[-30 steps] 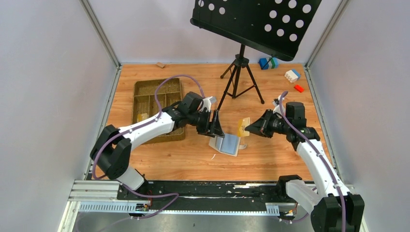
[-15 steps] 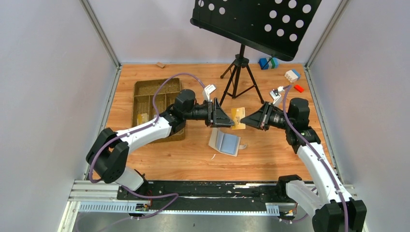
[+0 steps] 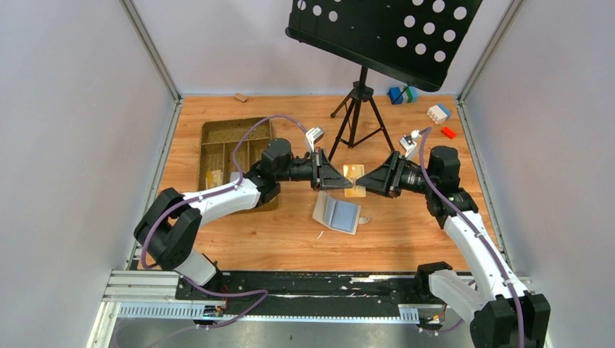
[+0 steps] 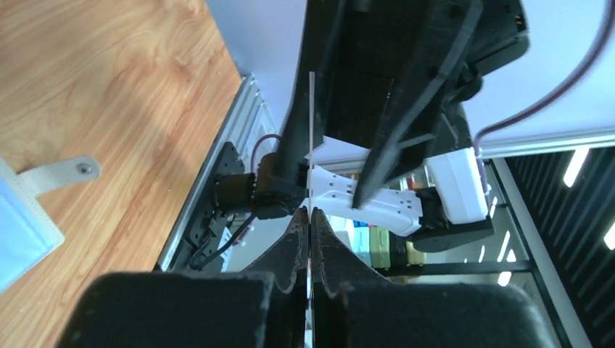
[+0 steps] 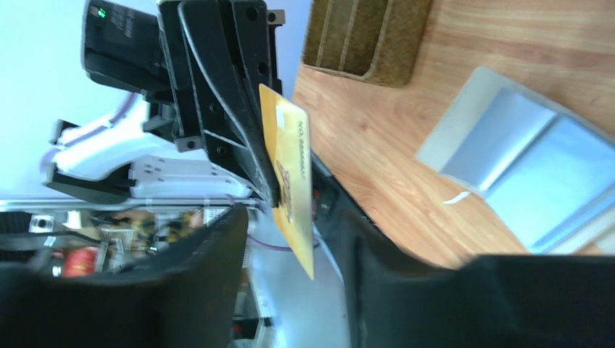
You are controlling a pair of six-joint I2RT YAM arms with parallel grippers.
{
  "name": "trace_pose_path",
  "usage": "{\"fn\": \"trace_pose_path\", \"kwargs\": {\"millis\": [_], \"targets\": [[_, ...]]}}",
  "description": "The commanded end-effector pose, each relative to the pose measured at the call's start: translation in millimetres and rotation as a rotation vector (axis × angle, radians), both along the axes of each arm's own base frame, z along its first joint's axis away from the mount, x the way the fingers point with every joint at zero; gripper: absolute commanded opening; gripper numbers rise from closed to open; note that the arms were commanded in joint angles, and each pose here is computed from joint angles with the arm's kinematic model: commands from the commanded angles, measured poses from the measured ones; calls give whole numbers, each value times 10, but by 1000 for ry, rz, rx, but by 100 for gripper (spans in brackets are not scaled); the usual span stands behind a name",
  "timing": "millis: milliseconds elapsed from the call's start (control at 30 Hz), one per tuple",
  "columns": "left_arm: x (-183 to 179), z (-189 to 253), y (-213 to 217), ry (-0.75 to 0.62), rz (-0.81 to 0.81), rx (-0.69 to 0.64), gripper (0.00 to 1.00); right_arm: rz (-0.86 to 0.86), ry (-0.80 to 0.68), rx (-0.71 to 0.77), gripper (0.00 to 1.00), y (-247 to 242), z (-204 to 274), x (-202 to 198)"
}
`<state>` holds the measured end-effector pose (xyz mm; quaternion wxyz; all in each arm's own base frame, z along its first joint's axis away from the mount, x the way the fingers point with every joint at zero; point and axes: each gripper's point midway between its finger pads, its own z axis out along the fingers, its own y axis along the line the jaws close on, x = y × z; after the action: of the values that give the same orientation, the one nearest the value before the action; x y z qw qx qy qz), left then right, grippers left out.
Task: Take the credit cards out of the card holder
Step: Place the credit card in the storage box.
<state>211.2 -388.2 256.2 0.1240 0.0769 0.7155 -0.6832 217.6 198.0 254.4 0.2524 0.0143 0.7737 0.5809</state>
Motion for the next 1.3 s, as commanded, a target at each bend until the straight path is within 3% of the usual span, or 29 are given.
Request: {"fn": "trace_pose_path", "kwargs": {"millis": [0, 100, 267, 467, 567, 933, 1267], "targets": [[72, -115, 124, -47, 40, 113, 0, -41, -4, -88, 61, -54, -54, 68], [231, -494, 528, -28, 122, 376, 0, -69, 34, -132, 69, -95, -171, 106], [469, -860, 1470, 4, 280, 716, 0, -94, 45, -153, 69, -120, -221, 147], [478, -954, 2651, -76, 464, 1256, 0, -101, 43, -212, 67, -165, -254, 194], [443, -856, 3136, -76, 575, 1466, 0, -98, 45, -218, 67, -168, -268, 196], [538, -719, 3902, 31, 768, 1819, 0, -87, 58, -204, 61, -147, -303, 191], [1093, -828, 4097, 52, 811, 1941, 0, -89, 61, -215, 59, -160, -236, 173]]}}
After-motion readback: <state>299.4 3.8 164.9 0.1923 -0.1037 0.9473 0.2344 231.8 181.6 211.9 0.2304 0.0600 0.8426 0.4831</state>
